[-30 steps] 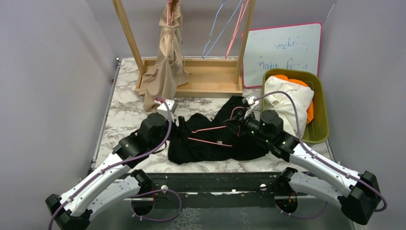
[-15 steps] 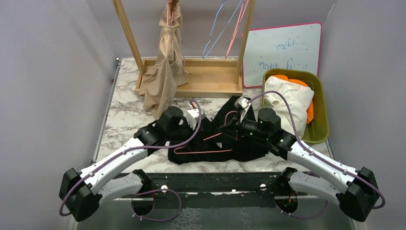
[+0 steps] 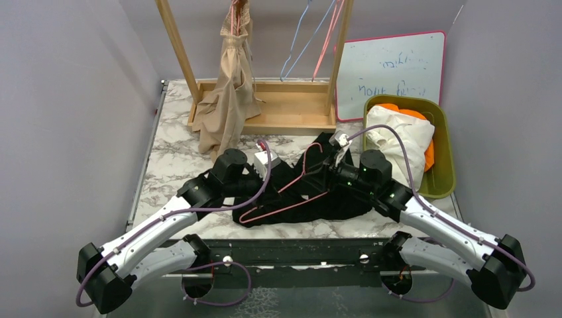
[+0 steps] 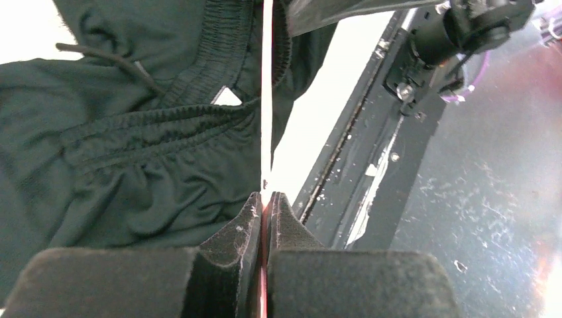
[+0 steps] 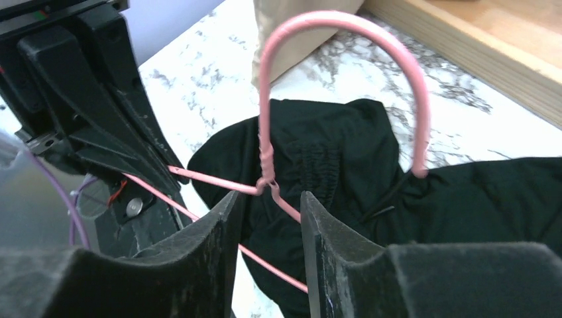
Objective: Remove the shorts from the hanger
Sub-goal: Remove the shorts from the hanger, then place the hanger on the clothes rod.
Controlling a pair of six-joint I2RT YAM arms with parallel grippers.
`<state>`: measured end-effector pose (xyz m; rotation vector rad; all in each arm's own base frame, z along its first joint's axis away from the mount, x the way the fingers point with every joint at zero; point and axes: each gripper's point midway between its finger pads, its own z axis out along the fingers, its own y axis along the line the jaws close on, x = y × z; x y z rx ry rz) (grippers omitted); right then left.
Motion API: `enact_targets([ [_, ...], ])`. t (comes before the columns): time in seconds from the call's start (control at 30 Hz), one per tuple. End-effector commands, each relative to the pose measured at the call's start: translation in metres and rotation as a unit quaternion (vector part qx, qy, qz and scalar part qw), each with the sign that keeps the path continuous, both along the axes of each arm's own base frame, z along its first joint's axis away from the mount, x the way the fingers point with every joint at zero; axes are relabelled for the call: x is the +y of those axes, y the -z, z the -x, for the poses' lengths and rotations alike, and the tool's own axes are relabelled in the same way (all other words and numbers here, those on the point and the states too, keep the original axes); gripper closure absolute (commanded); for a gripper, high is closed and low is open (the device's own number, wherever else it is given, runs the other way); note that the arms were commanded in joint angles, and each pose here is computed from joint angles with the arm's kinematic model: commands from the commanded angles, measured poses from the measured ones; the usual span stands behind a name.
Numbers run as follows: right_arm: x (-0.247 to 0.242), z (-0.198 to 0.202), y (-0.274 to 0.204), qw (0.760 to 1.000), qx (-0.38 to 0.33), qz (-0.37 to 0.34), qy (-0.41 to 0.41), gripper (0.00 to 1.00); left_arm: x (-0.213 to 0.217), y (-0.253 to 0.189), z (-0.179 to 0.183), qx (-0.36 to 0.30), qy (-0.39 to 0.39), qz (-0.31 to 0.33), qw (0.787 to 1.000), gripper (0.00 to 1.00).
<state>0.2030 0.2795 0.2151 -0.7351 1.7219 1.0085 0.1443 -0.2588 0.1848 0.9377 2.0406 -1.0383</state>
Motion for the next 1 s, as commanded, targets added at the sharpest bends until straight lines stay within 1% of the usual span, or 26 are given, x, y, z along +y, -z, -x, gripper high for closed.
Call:
enact_targets([
  [0.0,-0.022,-0.023,-0.028,0.994,-0.008,-0.024,0.105,0.56,0.012,-0.017,-0.016,-0.025,-0.067,0.006,0.997,1.0],
  [0.07,-0.036,-0.027,-0.025,0.989,-0.003,-0.016,0.146,0.54,0.016,-0.024,-0.017,-0.028,-0.081,0.01,0.996,1.0],
  [0.17,-0.057,-0.033,-0.014,0.976,0.032,-0.014,0.214,0.54,0.022,-0.033,-0.017,-0.029,-0.1,0.013,0.994,1.0],
  [0.27,-0.066,-0.027,-0.01,0.972,0.048,-0.028,0.23,0.54,0.032,-0.041,-0.019,-0.034,-0.134,0.017,0.99,1.0],
  [0.4,-0.059,-0.014,-0.02,0.976,0.049,-0.071,0.198,0.53,0.048,-0.05,-0.025,-0.042,-0.194,0.032,0.98,1.0],
  [0.6,-0.043,-0.003,-0.029,0.978,0.092,-0.101,0.159,0.52,0.068,-0.071,-0.027,-0.06,-0.25,0.068,0.964,1.0],
  [0.7,-0.025,0.007,-0.04,0.977,0.122,-0.139,0.11,0.46,0.073,-0.076,-0.026,-0.058,-0.268,0.086,0.958,1.0],
  [0.83,0.009,0.021,-0.053,0.963,0.181,-0.197,0.02,0.43,0.072,-0.077,-0.03,-0.05,-0.287,0.107,0.951,1.0],
  [0.9,0.025,0.022,-0.056,0.956,0.21,-0.204,-0.006,0.43,0.068,-0.075,-0.033,-0.047,-0.287,0.115,0.95,1.0],
  [0.97,0.044,0.02,-0.058,0.955,0.217,-0.199,-0.016,0.42,0.063,-0.072,-0.035,-0.042,-0.283,0.12,0.951,1.0],
])
